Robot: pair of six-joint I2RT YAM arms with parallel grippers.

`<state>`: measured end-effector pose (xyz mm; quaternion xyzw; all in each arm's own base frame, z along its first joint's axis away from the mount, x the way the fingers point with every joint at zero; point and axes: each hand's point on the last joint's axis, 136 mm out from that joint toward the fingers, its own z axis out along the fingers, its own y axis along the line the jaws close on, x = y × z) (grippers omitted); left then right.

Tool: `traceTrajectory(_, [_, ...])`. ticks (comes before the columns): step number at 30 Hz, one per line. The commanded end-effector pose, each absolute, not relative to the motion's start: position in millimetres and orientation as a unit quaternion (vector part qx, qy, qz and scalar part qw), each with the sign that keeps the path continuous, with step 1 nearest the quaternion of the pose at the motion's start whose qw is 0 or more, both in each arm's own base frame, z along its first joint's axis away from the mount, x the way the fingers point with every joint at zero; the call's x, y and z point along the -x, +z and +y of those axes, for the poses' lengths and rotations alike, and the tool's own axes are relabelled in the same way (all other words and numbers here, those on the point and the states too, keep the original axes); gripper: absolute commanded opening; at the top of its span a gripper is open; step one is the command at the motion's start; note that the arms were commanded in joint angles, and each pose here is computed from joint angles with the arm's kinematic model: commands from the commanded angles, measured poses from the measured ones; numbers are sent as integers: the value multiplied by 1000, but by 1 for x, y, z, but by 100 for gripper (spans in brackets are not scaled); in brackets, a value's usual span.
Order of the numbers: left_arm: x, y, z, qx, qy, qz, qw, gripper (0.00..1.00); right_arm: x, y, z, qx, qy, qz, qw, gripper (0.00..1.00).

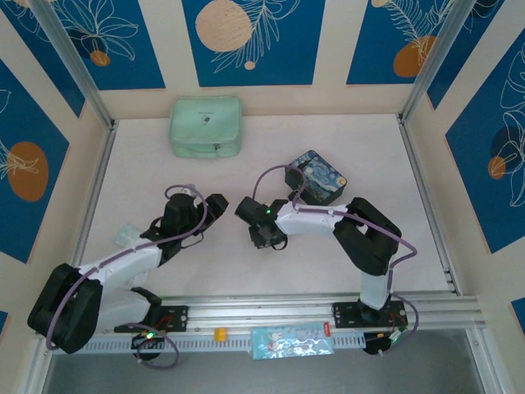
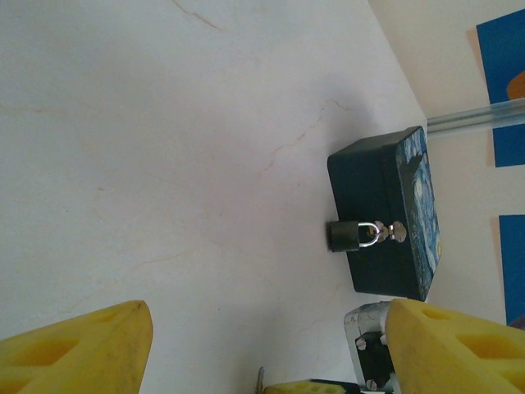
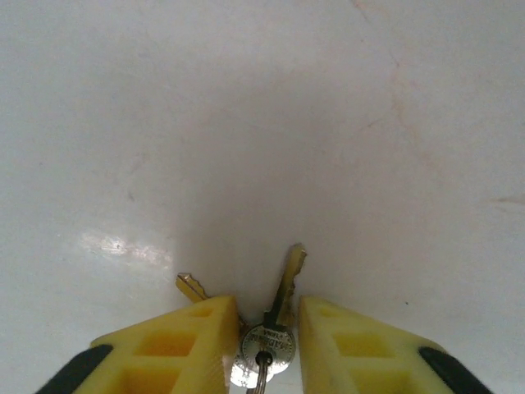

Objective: Unlock the padlock with the key

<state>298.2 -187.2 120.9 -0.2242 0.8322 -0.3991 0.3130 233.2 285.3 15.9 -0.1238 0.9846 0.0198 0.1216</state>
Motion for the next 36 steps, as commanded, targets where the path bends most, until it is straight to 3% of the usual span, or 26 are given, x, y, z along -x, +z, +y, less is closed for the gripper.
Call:
traceTrajectory(1, [-297,123,-182,220,-386,834,326,75,-205,-22,252,118,-34,991,48,20])
traceTrajectory(8, [-297,127,-181,221,-386,832,332,75,-216,-21,252,121,0,991,58,0])
traceTrajectory(17, [-296,136,-193,192,-411,828,330,74,-248,13,263,174,85,972,131,0])
traceTrajectory(27, [-287,129,-218,178,-450,820,305,72,-255,40,279,182,214,945,170,0])
traceTrajectory(36, [-285,123,-234,173,-467,817,291,71,-261,51,276,184,235,936,188,0])
